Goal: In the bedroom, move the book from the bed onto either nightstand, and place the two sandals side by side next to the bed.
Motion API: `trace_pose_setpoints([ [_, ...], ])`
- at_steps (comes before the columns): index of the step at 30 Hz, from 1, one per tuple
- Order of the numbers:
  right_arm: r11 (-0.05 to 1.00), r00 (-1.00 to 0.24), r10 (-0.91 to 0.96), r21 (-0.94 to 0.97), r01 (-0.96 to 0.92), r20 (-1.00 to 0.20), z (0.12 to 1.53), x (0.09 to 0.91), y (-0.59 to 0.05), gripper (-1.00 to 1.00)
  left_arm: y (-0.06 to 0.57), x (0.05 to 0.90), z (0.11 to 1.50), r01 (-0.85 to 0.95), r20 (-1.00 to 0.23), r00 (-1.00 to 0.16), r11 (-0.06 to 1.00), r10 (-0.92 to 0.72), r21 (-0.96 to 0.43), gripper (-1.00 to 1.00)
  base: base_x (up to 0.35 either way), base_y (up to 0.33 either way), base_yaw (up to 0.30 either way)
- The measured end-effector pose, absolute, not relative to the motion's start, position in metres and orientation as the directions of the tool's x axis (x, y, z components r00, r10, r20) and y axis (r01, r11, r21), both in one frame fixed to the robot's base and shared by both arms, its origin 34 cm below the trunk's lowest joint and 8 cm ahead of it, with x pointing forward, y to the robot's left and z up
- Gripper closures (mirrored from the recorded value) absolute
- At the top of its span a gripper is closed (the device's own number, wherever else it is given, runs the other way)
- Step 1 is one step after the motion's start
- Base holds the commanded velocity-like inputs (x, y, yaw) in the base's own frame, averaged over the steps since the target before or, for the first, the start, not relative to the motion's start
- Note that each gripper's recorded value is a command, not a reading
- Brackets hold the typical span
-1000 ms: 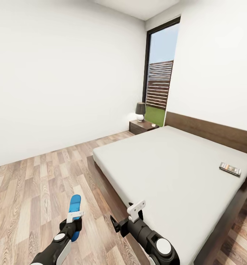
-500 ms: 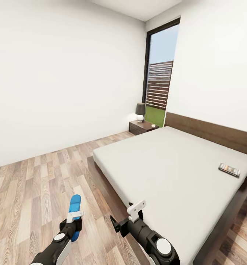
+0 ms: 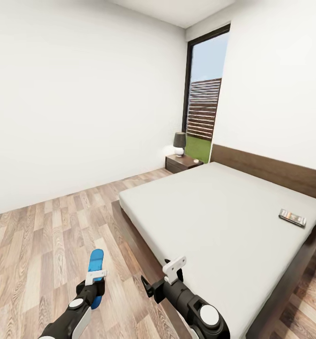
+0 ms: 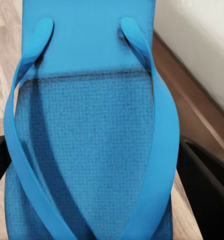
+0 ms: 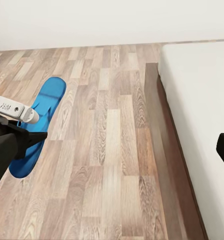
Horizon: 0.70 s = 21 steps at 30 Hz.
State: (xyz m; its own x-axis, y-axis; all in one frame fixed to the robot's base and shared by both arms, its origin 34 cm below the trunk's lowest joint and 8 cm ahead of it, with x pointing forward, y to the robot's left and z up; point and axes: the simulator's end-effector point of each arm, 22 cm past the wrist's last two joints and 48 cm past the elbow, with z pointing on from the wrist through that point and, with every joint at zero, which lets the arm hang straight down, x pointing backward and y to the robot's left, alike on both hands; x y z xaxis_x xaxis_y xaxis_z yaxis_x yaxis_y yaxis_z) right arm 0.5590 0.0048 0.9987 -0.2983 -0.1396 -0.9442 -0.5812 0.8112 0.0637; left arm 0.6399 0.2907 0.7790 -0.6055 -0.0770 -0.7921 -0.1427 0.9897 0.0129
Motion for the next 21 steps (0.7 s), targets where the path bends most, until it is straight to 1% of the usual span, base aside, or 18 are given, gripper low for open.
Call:
trace_pose_setpoints([
  [21,0.811,-0.298,-0.140,0.063,-0.582,-0.944,1.0027,0.5572,0.0043,-1.00,0.2897,0.6389,0.7840,-0.143,-0.793,-0.603,0.990,-0.084,0.004,1.00,0.000,0.004,0.000],
])
